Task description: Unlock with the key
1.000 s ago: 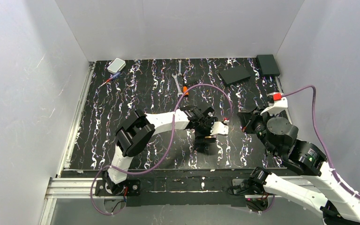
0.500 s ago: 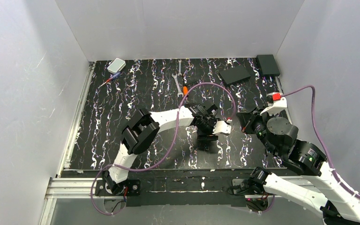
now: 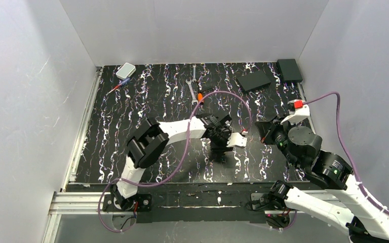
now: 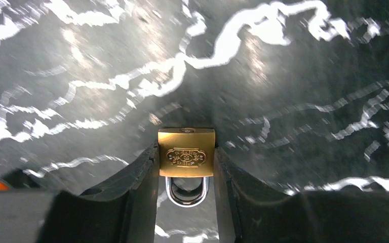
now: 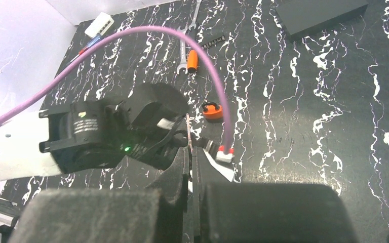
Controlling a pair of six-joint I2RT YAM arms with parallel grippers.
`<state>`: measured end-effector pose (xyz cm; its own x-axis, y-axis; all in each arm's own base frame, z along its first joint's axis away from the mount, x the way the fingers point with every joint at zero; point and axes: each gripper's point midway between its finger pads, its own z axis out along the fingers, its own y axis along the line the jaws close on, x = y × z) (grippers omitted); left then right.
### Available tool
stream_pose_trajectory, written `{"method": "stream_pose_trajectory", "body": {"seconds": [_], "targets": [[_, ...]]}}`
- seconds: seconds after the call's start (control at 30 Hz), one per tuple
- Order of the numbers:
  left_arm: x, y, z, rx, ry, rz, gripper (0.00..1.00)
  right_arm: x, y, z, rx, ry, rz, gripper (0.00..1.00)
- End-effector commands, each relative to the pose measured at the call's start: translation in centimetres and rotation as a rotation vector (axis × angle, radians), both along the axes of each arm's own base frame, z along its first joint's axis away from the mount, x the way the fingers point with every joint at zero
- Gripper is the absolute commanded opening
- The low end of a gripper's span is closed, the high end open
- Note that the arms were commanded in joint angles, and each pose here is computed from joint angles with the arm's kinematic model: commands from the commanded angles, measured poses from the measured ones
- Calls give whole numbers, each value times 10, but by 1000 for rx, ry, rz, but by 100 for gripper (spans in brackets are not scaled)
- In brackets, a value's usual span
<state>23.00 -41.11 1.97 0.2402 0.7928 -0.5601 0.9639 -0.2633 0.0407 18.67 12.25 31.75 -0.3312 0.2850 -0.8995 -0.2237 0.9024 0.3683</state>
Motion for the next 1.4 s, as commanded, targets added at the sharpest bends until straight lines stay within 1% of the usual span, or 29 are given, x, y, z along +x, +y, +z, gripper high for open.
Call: {"method": "stream_pose_trajectory", "body": {"seconds": [0.0, 0.13, 0.3, 0.37, 0.43, 0.47, 0.57, 0.63, 0.7, 0.77, 0.83, 0.9, 1.0, 1.07, 1.2, 1.27, 1.37], "targets": [[-15, 28, 22, -27, -19, 37, 0, 0, -2, 30, 45, -56, -2, 1], [-23, 38, 55, -116, -45, 70, 0, 0, 1, 33, 37, -60, 17, 1], [-46, 53, 91, -228, -20, 57, 0, 1, 8, 33, 35, -56, 35, 1], [-45, 56, 111, -326, -47, 109, 0, 2, 12, 32, 37, -53, 46, 1], [-36, 51, 130, -475, -87, 205, 0, 4, 18, 30, 36, -48, 57, 1], [-39, 51, 135, -514, -80, 208, 0, 5, 20, 29, 34, -44, 63, 1], [-44, 56, 147, -517, -39, 247, 0, 7, 29, 22, 19, -26, 82, 1], [-45, 67, 155, -509, -75, 255, 0, 7, 36, 19, 11, -13, 109, 1], [-50, 78, 165, -564, -144, 210, 0, 4, 45, 17, 11, -10, 159, 1], [-62, 86, 176, -658, -215, 124, 0, -2, 55, 16, 19, -15, 226, 1], [-73, 92, 182, -706, -256, 62, 0, -9, 64, 17, 29, -19, 292, 1], [-77, 97, 189, -730, -270, 62, 0, -17, 72, 17, 30, -16, 361, 1], [-75, 103, 198, -756, -277, 117, 0, -25, 82, 12, 16, 9, 434, 1], [-81, 106, 207, -797, -295, 94, 0, -28, 88, 7, 7, 36, 467, 1], [-91, 114, 212, -874, -428, -12, 0, -36, 101, 4, 20, 81, 533, 1], [-96, 120, 223, -940, -503, -46, 0, -40, 107, 4, 30, 100, 566, 1], [-100, 125, 231, -985, -545, -55, 0, -48, 116, 5, 30, 139, 628, 1]]}}
